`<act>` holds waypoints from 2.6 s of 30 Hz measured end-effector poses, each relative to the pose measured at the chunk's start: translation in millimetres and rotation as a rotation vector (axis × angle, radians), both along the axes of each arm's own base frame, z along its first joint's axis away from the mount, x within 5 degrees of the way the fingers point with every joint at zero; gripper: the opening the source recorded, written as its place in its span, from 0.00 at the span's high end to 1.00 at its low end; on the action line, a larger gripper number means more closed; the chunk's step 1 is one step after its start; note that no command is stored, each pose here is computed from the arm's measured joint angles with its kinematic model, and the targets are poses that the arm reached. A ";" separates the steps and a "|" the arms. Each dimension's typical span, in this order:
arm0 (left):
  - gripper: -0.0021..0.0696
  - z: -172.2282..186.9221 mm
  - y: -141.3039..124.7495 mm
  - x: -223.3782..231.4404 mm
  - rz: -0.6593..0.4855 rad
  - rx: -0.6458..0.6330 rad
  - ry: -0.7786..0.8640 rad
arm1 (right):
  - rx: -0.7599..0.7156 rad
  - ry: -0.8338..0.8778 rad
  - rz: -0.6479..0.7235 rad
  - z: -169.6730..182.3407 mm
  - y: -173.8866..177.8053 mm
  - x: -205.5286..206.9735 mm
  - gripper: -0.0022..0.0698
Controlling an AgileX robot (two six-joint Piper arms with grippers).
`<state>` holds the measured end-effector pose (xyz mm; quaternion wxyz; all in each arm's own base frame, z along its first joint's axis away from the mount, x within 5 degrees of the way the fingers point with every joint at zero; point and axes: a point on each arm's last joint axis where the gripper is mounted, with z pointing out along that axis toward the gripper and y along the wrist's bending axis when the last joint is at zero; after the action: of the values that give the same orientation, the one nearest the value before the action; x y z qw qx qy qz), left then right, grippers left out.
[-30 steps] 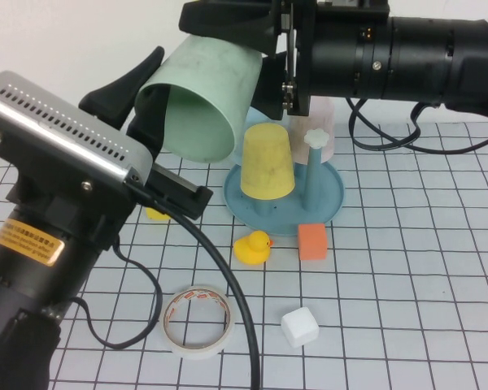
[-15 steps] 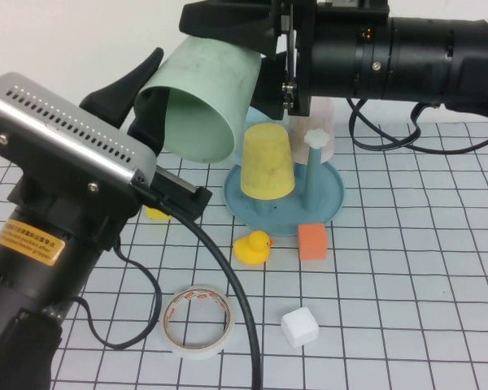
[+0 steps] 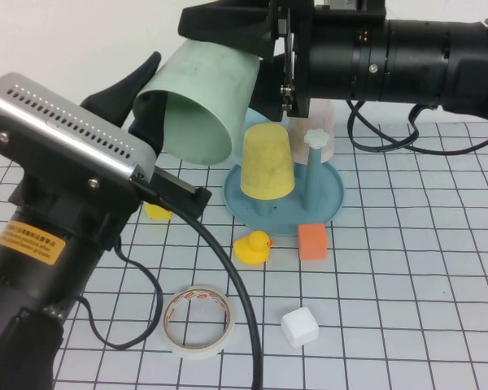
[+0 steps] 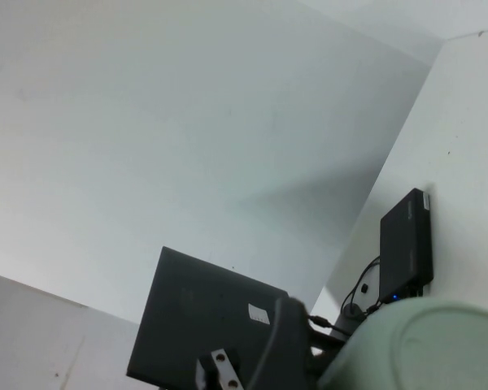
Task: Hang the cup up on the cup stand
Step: Adjust the cup with two arms
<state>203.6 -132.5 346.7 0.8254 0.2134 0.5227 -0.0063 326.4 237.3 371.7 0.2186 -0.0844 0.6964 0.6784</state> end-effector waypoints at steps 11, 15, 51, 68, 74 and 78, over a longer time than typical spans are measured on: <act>0.58 -2.0 5.1 3.0 0.036 -0.047 0.043 | -0.011 -0.007 0.013 -0.9 0.2 -1.2 0.18; 0.55 -2.0 5.2 3.1 0.037 -0.048 0.044 | -0.011 -0.007 0.013 -0.9 0.2 -1.2 0.18; 0.96 -2.8 -5.4 -0.9 -0.099 -0.022 0.046 | -0.025 -0.074 0.020 -1.0 0.4 -1.9 0.14; 0.96 1.1 0.8 0.2 -0.006 0.006 -0.028 | -0.010 -0.044 0.005 -0.1 0.1 -0.5 0.08; 0.96 1.4 2.4 0.7 0.018 0.013 -0.034 | -0.008 -0.042 0.006 0.0 1.2 -1.1 0.08; 0.96 1.0 2.2 3.2 0.027 0.000 -0.021 | -0.010 -0.040 0.005 -0.2 6.5 -3.6 0.08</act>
<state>206.8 -130.3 347.7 0.8308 0.2063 0.5168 0.0068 322.7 243.7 371.5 0.2303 -0.1008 0.6951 0.6735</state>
